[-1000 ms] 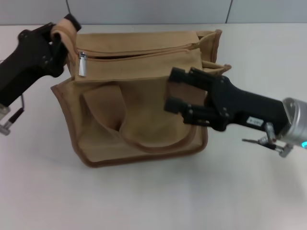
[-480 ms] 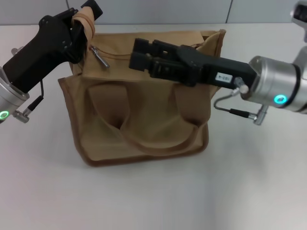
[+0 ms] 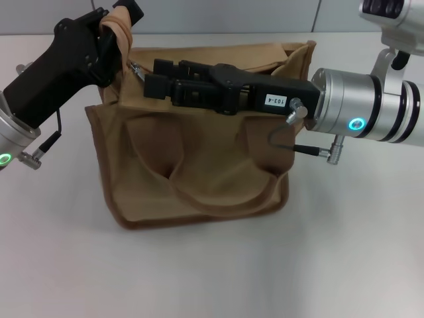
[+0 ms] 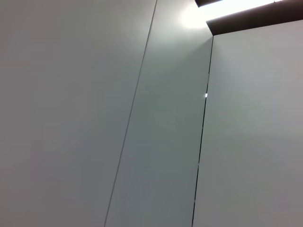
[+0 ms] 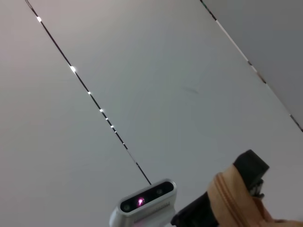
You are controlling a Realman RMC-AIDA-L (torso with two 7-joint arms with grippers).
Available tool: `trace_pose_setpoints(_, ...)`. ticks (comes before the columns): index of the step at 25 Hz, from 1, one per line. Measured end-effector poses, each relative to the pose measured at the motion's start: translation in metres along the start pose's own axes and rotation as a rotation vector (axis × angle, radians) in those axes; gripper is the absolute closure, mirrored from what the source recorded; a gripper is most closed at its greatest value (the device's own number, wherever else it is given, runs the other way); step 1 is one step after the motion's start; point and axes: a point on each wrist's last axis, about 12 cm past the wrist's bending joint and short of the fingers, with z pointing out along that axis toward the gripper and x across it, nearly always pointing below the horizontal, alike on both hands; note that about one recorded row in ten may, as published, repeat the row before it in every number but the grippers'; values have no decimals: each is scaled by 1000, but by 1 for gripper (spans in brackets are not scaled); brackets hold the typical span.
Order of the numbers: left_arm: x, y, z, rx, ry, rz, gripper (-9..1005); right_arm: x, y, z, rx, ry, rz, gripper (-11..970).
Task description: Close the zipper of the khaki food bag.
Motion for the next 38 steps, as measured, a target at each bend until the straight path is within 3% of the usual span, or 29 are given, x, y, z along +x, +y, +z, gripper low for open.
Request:
trace_pose_setpoints(23, 0, -2, 8, 39, -6, -3, 997, 2, -1, 8, -3, 62, 10, 155)
trace_pose_setpoints(33, -1, -2, 17, 64, -8, -4, 998, -2, 0, 10, -18, 67, 4, 543)
trace_pose_setpoints(38, 0, -1, 18, 59, -6, -3, 997, -1, -2, 9, 3, 57, 2, 535)
